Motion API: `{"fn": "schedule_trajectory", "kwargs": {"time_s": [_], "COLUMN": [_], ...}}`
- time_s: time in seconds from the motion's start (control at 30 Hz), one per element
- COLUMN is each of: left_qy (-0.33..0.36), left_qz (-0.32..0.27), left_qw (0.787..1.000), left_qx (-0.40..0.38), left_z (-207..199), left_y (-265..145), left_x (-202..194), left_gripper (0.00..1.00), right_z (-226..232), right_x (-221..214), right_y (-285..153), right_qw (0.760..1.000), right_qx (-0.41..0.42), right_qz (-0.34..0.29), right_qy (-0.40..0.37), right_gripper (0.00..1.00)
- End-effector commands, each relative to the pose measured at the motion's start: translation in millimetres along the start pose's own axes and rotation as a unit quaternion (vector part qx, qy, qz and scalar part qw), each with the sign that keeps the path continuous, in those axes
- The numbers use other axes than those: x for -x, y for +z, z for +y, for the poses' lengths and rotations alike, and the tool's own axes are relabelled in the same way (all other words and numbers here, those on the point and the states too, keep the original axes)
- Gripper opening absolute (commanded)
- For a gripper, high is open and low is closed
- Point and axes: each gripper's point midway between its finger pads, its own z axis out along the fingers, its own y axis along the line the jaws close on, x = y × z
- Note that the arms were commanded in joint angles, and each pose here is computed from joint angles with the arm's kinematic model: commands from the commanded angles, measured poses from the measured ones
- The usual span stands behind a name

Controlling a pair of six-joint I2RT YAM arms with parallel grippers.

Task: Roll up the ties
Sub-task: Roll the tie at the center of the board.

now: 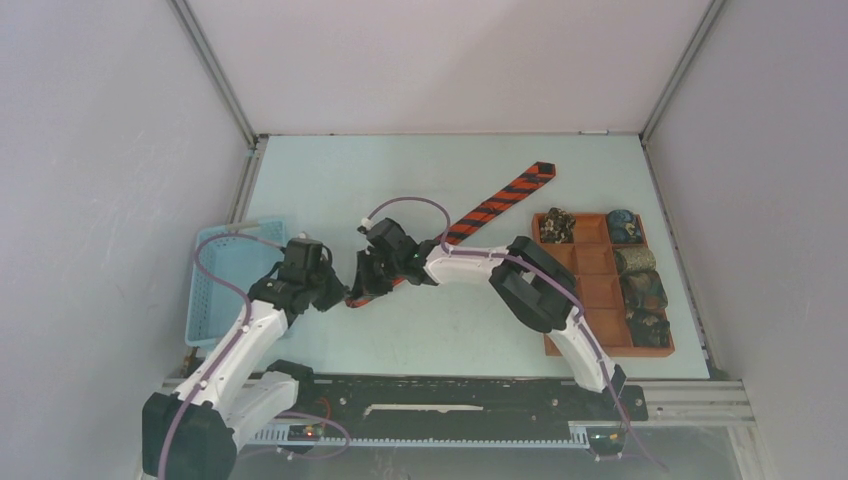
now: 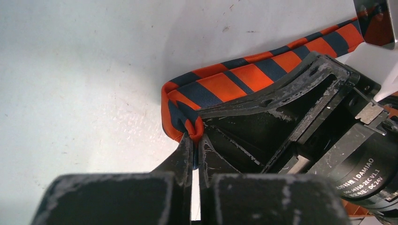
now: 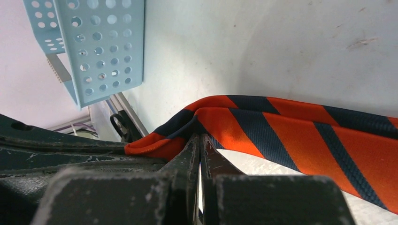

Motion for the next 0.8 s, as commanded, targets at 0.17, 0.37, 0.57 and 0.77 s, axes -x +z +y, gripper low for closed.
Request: {"fn": "schedule_trajectory", "kwargs": {"time_s": [0.17,0.37,0.57,0.77], "left_qy": [0.011,0.010,0.006,0.000], "left_qz": [-0.007,0.009,0.026,0.043], "left_qw": [0.999,1.000,0.999,0.999], "left_qx": [-0.029,-0.024,-0.029,-0.031], "left_z": [-20.9,-19.8,-22.6,-25.1], "left_y": [5.9,17.6,31.7,44.8], "left_x": [13.5,8.9,3.6,-1.7], "left_gripper": [0.00,0.00,0.00,0.00], "right_z": [7.6,-4.6,-9.0,-15.2], "right_x": [32.4,45.1,50.9,48.2], "right_y": [-40.6,-70.5,-91.5,-98.0], "right_qw": [0.999,0.997,0.995,0.994], "right_qx": [0.030,0.001,-0.018,-0.034], "right_qz": [-0.042,-0.070,-0.090,-0.099], "right_qy": [-0.016,-0.016,-0.022,-0.023], "right_gripper": [0.00,0.00,0.00,0.00]}}
